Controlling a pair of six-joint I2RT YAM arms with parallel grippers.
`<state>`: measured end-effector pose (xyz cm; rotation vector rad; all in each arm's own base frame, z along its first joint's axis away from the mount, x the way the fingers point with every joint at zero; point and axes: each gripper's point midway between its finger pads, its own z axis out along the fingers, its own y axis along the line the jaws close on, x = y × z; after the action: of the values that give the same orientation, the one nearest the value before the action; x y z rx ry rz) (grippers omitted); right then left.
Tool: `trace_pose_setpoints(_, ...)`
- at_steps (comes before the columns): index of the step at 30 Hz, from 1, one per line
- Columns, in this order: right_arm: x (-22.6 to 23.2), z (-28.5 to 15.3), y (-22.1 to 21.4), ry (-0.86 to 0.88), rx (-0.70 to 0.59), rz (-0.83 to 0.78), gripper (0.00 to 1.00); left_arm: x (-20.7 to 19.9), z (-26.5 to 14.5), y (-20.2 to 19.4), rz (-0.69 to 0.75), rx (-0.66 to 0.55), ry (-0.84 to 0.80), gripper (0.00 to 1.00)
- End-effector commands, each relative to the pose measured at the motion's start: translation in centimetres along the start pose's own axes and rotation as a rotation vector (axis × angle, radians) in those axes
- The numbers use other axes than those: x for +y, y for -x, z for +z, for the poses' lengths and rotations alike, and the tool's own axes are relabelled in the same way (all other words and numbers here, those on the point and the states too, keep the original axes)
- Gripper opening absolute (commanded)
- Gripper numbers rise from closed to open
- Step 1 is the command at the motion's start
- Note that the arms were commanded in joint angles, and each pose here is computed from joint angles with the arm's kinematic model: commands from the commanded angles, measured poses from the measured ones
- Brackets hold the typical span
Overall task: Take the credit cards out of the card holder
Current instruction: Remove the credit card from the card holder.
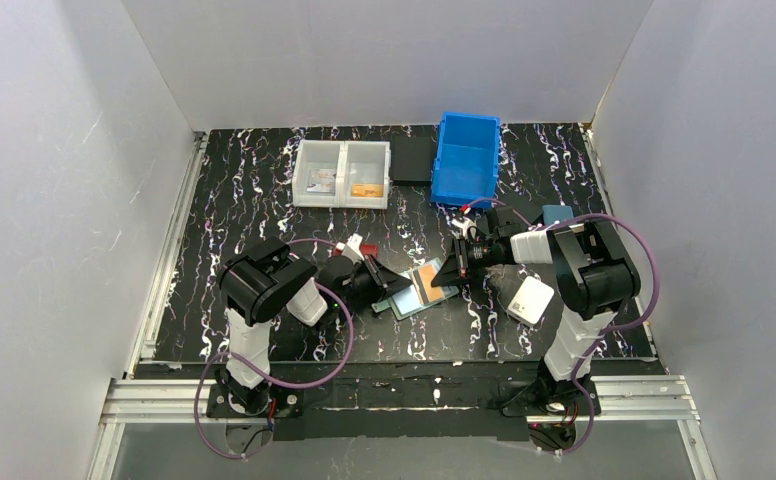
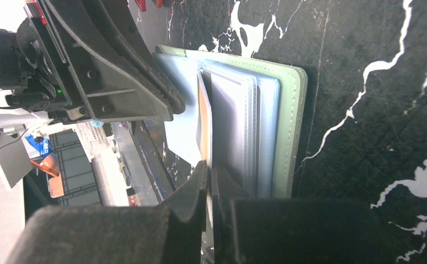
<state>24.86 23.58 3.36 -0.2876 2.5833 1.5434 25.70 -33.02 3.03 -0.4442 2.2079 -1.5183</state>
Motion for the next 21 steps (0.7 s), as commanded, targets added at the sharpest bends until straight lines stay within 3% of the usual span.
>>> trace_pose_setpoints(1,-1.0,0.1,0.1,-0.023,0.004,0.012,0.02,-2.7,0.4,0.2,0.042,0.023,-0.086,0.17)
trace_pose_setpoints(8,0.6,0.0,0.5,0.058,-0.006,-0.001,0.01,-2.3,0.5,0.0,0.034,0.037,-0.071,0.35)
trace_pose_setpoints(21,2.4,-0.4,0.6,0.150,-0.007,0.000,0.01,-2.1,1.1,-0.7,0.016,0.070,-0.060,0.43)
